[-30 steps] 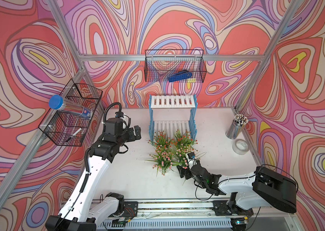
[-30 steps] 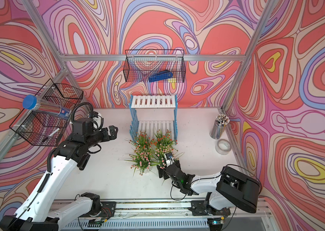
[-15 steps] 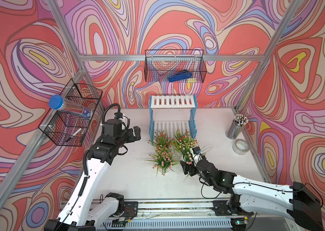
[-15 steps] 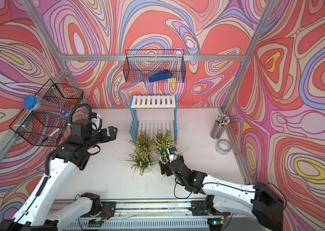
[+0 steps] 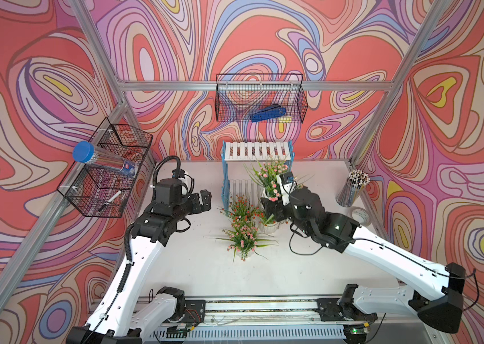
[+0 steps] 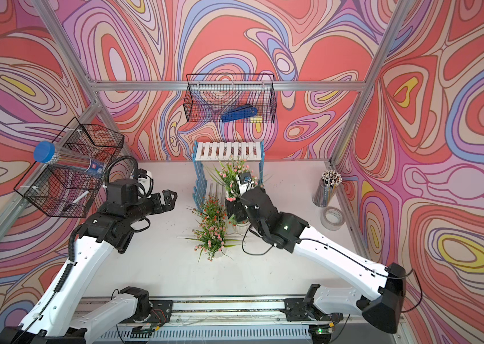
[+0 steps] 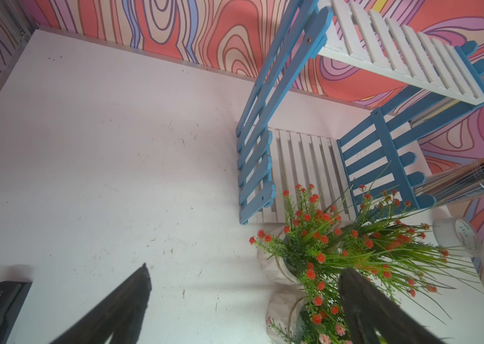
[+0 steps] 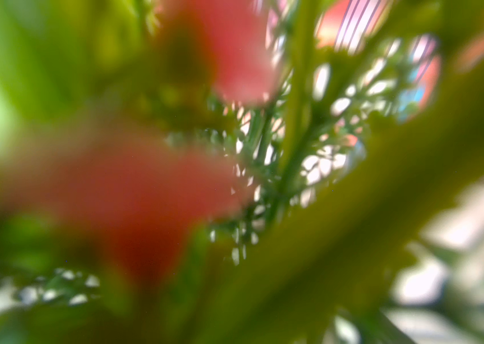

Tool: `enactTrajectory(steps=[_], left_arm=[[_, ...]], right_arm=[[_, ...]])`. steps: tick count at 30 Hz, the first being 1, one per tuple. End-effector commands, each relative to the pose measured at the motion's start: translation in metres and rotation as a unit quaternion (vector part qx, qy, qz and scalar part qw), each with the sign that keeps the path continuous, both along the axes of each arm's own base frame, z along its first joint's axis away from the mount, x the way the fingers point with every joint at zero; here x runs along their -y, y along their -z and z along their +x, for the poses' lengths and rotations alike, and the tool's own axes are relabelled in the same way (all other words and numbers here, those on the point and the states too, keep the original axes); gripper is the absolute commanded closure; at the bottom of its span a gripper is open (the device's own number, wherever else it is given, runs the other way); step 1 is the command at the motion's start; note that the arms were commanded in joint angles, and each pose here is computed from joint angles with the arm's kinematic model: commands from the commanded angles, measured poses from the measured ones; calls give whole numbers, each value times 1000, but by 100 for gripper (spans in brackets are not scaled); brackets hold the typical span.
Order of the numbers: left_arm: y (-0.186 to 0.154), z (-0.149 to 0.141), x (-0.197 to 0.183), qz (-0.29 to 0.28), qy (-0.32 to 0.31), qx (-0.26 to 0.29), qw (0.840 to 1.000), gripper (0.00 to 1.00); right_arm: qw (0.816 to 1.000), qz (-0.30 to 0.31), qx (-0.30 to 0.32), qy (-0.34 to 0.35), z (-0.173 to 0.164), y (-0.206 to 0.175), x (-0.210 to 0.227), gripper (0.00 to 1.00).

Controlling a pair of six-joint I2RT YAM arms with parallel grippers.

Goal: Place the baby's breath potted plants on the rack by color
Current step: Place the baby's breath potted plant on the rack.

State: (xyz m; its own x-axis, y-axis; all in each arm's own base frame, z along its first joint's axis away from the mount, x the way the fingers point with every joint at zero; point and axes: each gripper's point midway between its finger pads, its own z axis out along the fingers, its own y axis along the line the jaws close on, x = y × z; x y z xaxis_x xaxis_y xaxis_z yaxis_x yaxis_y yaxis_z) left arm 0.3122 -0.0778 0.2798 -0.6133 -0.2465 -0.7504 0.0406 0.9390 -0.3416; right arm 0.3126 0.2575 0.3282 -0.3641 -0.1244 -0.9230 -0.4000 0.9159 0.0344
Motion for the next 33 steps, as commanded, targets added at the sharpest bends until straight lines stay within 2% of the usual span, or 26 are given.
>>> enactTrajectory(steps=[1, 5, 8, 13, 16, 23, 33], left_arm=[[-2, -4, 6, -18, 9, 0, 1000, 0], [-5, -4, 6, -12, 13, 5, 1000, 0], [-7, -4, 5, -7, 14, 7, 1000, 0], [-10, -4, 5, -7, 14, 12, 1000, 0], [-9, -3, 5, -6, 15, 12, 1000, 0], [-7, -1, 6, -2, 17, 9, 1000, 0], [-4, -2, 5, -1, 16, 5, 1000, 0]], right_arm=[[1000, 3, 20, -21, 28, -38, -4, 63], [999, 3, 35, -16, 74, -69, -8, 62], [999, 7, 34, -12, 107, -77, -9, 62], [999, 2, 43, 16, 154, -83, 3, 62], [999, -6, 36, 26, 178, -73, 6, 62], [999, -18, 35, 34, 213, -64, 12, 62], [999, -20, 11, 44, 226, -40, 17, 62]])
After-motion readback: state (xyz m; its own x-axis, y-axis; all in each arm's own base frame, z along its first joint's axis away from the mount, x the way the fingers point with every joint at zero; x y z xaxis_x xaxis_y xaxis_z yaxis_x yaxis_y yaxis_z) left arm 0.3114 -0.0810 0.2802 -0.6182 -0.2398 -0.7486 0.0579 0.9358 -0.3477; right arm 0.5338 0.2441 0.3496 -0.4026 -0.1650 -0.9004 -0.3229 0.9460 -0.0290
